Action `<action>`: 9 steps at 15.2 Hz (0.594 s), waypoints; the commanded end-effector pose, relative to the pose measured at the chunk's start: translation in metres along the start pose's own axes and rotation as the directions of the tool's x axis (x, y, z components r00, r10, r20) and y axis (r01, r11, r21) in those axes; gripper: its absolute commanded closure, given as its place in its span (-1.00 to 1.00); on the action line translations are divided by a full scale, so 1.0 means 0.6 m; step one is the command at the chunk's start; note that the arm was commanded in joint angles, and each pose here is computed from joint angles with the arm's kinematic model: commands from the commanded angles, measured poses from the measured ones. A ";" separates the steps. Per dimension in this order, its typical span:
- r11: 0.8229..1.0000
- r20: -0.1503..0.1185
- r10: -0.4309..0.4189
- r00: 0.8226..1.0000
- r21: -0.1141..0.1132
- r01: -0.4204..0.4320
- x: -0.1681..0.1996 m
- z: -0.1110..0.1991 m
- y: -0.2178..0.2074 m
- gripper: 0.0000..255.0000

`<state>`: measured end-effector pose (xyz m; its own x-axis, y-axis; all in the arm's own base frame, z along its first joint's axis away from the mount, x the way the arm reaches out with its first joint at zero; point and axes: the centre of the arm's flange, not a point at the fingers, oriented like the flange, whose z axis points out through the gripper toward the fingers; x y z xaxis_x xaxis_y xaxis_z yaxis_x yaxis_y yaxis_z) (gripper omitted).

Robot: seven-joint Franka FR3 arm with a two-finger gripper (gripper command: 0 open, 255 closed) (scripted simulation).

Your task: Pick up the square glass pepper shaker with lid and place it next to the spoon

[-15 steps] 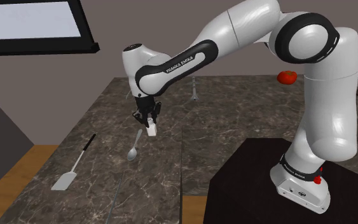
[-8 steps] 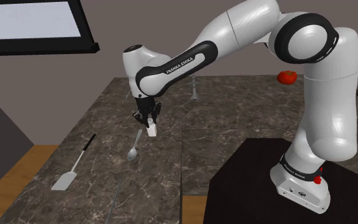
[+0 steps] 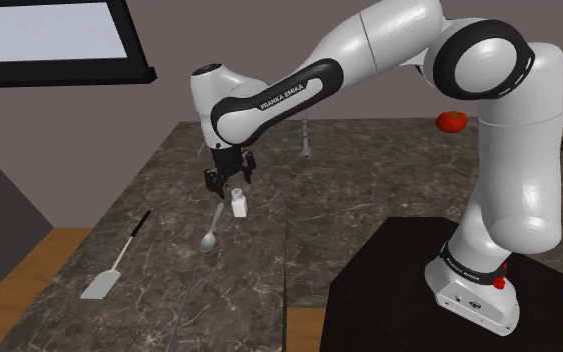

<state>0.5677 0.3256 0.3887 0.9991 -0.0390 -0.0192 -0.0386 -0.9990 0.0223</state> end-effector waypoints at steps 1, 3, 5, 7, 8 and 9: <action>1.000 0.001 0.000 1.000 0.000 0.000 -0.003 -0.043 0.001 -1.00; 1.000 0.001 0.000 1.000 0.000 0.000 -0.003 -0.060 0.001 -1.00; 1.000 0.001 0.000 1.000 0.000 0.000 -0.003 -0.060 0.001 -1.00; 1.000 0.001 0.000 1.000 0.000 0.000 -0.003 -0.060 0.001 -1.00; 1.000 0.001 0.000 1.000 0.000 0.000 -0.003 -0.060 0.001 -1.00; 1.000 0.001 0.000 1.000 0.000 0.000 -0.003 -0.060 0.001 -1.00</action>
<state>0.5666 0.3259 0.4248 0.9990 -0.0389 -0.0197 -0.0385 -0.9990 0.0225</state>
